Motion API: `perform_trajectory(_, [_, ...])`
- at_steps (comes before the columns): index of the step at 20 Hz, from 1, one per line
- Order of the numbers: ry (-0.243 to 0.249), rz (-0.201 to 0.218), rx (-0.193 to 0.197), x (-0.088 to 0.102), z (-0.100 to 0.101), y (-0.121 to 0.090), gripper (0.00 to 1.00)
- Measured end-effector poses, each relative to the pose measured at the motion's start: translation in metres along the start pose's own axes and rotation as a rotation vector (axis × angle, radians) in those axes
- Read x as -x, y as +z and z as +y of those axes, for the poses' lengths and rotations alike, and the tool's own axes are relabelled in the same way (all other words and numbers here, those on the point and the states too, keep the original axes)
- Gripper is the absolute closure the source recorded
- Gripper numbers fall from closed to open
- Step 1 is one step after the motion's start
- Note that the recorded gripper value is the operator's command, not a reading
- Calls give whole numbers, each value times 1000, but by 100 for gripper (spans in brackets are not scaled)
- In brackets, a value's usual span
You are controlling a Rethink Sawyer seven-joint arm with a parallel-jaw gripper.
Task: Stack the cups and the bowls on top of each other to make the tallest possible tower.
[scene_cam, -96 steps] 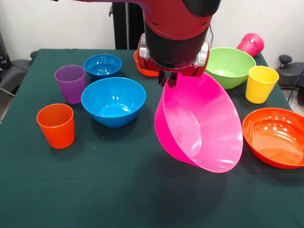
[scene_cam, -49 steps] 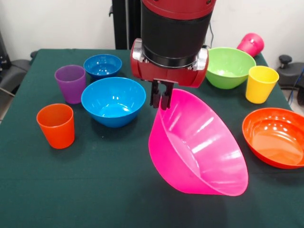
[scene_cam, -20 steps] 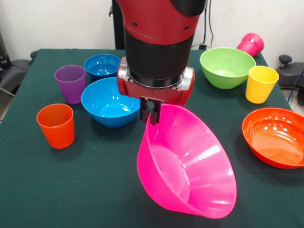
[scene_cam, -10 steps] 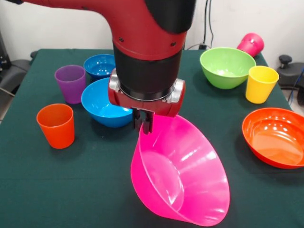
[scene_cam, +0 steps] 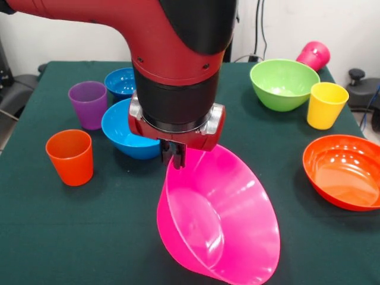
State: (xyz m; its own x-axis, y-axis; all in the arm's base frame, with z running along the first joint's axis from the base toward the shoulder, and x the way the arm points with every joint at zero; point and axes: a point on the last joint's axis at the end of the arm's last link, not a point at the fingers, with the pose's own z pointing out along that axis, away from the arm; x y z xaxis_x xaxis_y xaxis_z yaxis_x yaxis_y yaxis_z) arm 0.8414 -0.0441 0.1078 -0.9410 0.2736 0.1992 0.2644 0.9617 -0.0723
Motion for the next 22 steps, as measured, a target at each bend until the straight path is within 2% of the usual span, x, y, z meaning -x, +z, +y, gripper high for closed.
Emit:
perform_trajectory(10, [13, -22, -2, 7, -6, -6, 100])
perform_trajectory(22, [13, -21, -8, 7, -7, -3, 100])
